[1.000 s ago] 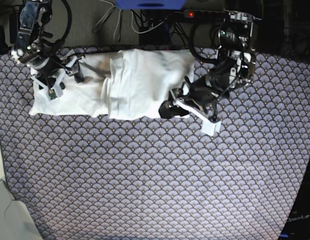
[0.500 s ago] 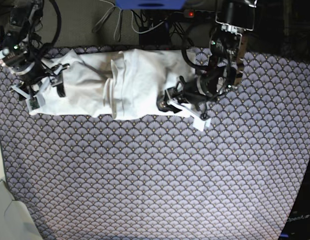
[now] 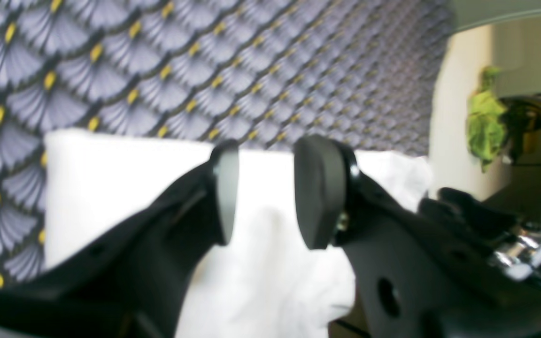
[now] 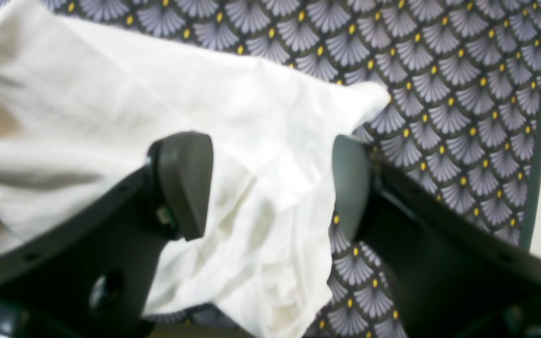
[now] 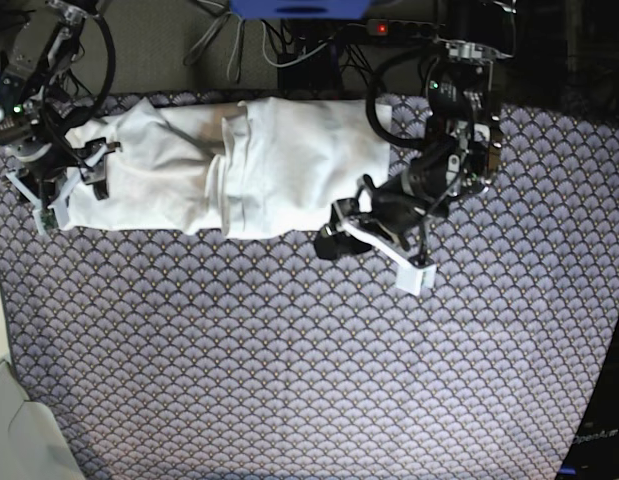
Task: Fold the T-shirt properly
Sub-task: 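Release the left gripper and lift it away from the folded shirt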
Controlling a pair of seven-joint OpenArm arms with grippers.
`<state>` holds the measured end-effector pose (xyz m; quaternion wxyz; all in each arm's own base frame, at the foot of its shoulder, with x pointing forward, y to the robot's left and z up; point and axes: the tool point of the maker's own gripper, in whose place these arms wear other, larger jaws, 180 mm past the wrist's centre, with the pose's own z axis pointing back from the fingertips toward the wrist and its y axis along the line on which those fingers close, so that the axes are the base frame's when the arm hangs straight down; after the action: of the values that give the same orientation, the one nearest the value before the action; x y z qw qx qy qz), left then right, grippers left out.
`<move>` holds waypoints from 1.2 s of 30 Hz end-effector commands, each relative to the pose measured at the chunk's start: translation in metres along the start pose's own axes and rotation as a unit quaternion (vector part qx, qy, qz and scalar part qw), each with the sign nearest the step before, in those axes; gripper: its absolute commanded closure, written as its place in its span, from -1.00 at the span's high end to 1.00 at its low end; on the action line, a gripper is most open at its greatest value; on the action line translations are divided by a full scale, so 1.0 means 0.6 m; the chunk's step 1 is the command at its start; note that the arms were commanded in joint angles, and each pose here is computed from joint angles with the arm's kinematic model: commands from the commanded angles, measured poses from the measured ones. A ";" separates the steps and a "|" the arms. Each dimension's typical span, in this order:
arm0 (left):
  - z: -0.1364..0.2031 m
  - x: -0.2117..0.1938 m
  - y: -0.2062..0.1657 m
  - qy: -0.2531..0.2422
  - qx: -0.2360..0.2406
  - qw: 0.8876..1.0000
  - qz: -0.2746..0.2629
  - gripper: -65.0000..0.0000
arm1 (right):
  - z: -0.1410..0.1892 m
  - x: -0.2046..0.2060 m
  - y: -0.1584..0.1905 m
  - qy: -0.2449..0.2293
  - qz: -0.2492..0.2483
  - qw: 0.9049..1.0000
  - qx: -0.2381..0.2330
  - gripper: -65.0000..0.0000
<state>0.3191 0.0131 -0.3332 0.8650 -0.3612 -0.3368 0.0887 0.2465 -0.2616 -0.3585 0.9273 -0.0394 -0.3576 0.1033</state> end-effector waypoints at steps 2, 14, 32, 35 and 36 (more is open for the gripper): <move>0.012 0.031 -0.030 -0.029 -0.024 0.999 -0.018 -0.28 | 0.007 0.015 -0.008 -0.015 0.006 1.000 -0.006 0.27; 0.059 0.035 0.061 -0.057 0.038 0.997 0.026 -0.28 | -0.028 -0.042 -0.076 0.030 -0.061 0.997 -0.023 0.27; 0.118 0.031 0.156 -0.083 0.110 0.988 0.076 -0.28 | -0.077 -0.101 -0.079 0.080 -0.111 0.990 0.010 0.27; 0.123 0.029 0.165 -0.085 0.118 0.986 0.079 -0.28 | -0.078 -0.102 -0.075 0.081 -0.113 0.990 0.012 0.26; 0.123 0.028 0.167 -0.084 0.118 0.986 0.080 -0.28 | -0.078 -0.102 -0.075 0.081 -0.113 0.990 0.012 0.26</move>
<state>0.2887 0.1351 -0.3634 0.8663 -0.2659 -0.3531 0.2325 0.2445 -0.3148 -0.4266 0.9562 0.0104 -0.2925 -0.0042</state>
